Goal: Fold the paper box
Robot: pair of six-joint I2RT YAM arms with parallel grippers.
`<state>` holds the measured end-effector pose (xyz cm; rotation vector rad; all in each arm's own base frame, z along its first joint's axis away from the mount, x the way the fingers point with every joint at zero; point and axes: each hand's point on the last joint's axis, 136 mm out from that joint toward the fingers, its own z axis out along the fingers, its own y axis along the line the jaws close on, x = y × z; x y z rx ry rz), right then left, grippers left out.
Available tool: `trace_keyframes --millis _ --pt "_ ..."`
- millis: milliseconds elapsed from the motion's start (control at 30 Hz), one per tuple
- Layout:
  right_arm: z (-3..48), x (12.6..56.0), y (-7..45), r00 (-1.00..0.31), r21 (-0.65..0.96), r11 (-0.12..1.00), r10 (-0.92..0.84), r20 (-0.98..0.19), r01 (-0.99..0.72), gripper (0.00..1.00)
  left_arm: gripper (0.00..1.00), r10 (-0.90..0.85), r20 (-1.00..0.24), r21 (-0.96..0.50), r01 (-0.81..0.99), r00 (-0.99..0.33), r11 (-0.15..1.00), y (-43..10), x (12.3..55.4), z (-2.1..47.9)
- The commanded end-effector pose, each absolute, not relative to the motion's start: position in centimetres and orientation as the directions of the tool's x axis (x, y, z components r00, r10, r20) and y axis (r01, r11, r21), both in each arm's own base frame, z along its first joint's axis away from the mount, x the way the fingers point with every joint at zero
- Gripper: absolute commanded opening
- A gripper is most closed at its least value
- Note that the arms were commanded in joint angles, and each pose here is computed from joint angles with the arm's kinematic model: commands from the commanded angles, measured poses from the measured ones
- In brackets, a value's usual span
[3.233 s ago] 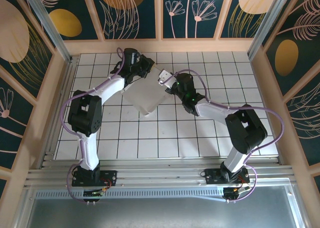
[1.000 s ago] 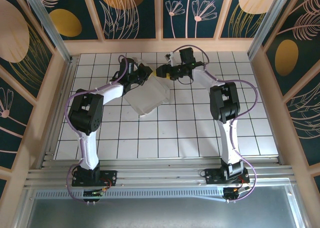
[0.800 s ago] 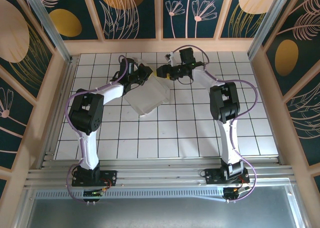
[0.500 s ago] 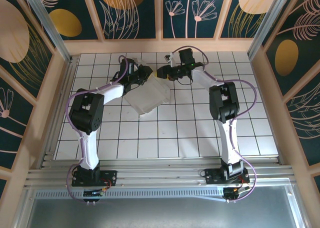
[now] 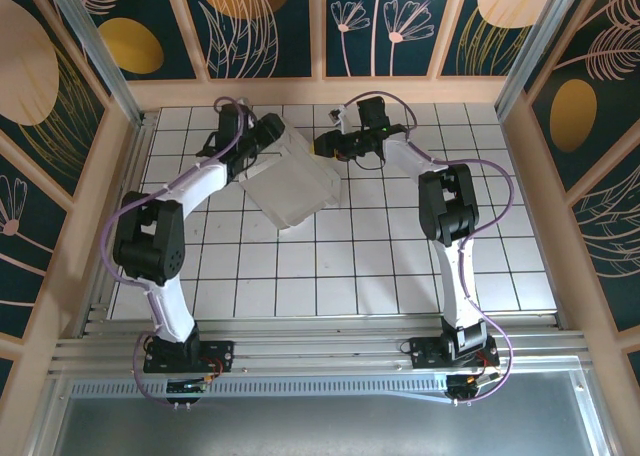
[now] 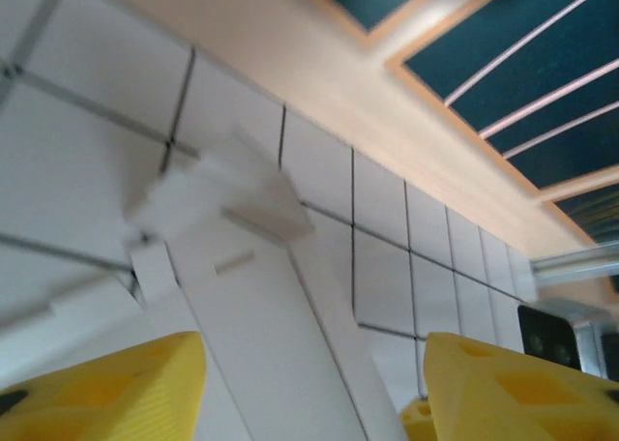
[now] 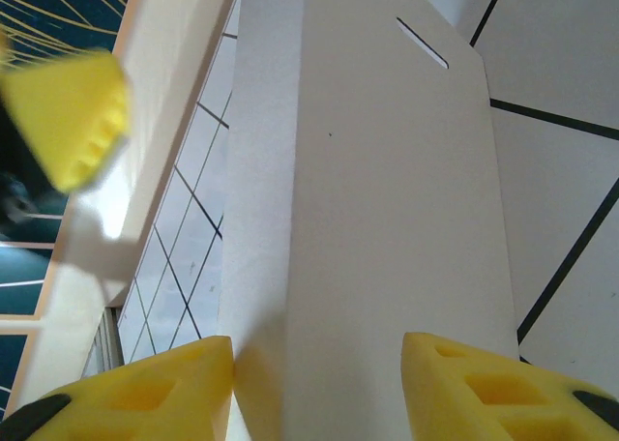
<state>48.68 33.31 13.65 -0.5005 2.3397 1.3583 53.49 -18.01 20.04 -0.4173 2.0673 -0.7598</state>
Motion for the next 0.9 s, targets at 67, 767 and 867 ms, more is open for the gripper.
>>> trace_keyframes --millis 67,767,867 --pt "12.5 48.3 33.6 -0.866 0.713 0.516 -0.132 -0.482 -0.475 0.48 0.48 -0.128 -0.809 -0.269 0.168 -0.573 0.948 -17.1 54.5 20.7" --pt "12.3 48.7 33.5 -0.859 0.698 0.524 -0.145 -0.492 -0.488 0.48 0.39 0.074 -0.633 -0.397 0.406 -0.77 0.823 -21.1 58.6 13.9" --pt "12.3 48.6 33.5 -0.858 0.697 0.525 -0.148 -0.491 -0.489 0.48 0.36 0.061 -0.624 -0.432 0.409 -0.779 0.804 -21.5 58.5 13.5"
